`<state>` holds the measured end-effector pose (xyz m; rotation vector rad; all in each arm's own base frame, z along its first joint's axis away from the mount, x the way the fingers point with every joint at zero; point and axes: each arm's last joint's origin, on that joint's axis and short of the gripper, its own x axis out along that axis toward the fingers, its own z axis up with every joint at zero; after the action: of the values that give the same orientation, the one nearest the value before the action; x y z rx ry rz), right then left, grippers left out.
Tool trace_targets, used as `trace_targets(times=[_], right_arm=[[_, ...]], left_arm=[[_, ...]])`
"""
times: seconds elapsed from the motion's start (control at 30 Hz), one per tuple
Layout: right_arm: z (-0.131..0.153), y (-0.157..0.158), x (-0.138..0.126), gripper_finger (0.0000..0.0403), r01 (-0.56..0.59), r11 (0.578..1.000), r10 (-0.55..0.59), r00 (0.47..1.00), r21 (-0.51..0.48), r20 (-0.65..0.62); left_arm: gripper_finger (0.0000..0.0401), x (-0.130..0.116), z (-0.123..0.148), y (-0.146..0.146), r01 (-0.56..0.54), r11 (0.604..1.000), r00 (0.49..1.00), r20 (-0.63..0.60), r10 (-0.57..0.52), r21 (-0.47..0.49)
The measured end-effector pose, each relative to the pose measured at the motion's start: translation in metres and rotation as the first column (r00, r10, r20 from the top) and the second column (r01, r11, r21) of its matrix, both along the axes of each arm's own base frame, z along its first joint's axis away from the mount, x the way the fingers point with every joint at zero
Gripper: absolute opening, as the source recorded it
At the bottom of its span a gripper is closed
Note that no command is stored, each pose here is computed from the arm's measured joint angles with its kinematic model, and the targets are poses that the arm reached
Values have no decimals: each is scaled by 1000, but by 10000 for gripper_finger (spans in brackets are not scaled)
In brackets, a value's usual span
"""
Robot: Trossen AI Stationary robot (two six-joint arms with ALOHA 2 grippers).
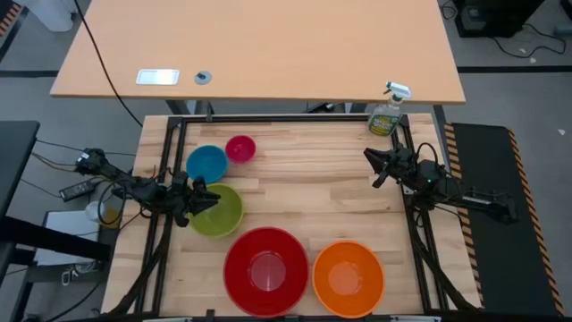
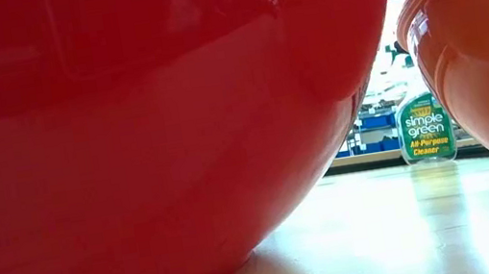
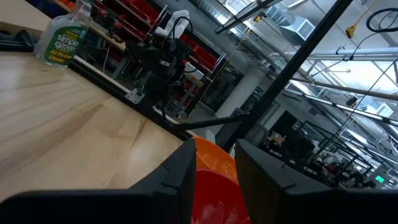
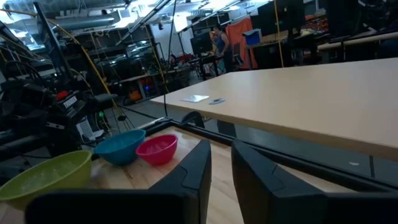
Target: Nest bowls inside each other
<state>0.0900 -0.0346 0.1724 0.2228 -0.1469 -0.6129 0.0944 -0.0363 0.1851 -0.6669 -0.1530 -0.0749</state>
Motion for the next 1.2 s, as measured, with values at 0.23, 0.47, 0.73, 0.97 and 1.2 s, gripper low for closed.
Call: trace_targets(times=[0.23,0.47,0.73,0.97,1.2], right_arm=[[0,0,0,73,0,1000,0,1000,0,0],[0,0,0,73,0,1000,0,1000,0,0],[0,0,0,73,0,1000,0,1000,0,0],[0,0,0,73,0,1000,0,1000,0,0],[9,1,-1,73,-14,1000,12,993,19,122]], left_arm=[[114,0,0,0,0,1000,1000,0,0,0],[114,0,0,0,0,1000,1000,0,0,0],[114,0,2,0,-7,1000,1000,23,7,14],[114,-1,4,1,-54,992,998,43,50,114],[114,-1,5,2,-73,993,997,45,69,93]])
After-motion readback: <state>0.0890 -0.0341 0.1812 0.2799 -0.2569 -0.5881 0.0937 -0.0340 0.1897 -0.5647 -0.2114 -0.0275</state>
